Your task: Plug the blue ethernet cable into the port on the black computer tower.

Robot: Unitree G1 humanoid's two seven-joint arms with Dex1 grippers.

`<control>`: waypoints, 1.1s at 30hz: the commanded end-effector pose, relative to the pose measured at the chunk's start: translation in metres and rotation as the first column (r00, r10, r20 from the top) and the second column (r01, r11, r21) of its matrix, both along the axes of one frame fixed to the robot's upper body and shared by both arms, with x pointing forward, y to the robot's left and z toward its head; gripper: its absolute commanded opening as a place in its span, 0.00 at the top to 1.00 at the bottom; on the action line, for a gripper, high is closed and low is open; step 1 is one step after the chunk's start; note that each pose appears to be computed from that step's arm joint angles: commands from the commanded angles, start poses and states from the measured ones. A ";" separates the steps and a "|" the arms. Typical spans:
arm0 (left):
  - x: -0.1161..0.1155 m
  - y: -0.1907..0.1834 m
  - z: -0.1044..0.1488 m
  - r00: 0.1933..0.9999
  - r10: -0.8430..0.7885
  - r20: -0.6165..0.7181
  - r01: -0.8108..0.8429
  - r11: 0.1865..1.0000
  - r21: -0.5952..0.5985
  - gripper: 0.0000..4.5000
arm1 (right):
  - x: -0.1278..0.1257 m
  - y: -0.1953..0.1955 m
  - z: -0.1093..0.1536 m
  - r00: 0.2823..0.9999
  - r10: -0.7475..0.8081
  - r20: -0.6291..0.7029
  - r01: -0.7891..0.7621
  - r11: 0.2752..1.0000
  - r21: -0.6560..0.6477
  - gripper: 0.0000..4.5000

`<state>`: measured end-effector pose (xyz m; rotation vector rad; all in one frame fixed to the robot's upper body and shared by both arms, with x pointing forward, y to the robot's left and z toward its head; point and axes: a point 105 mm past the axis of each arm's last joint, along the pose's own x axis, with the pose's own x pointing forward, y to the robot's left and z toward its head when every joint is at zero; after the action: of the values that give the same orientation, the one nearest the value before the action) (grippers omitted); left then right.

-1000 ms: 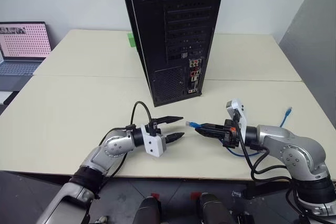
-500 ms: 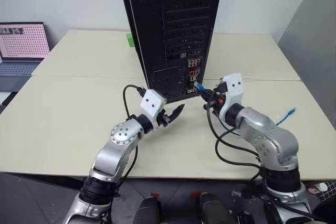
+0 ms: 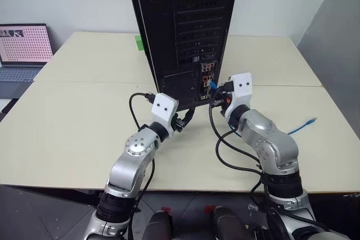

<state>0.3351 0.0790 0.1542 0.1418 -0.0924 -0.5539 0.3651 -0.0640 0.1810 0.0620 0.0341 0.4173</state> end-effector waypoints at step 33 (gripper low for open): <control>-0.005 0.000 0.014 0.998 0.000 0.069 -0.001 1.000 0.018 0.31 | 0.006 0.011 0.021 0.997 0.006 0.081 -0.007 1.000 0.018 1.00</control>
<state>0.3345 0.0809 0.1564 0.1740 -0.1041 -0.5407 0.3760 -0.0540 0.1824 0.0566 0.0237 0.4166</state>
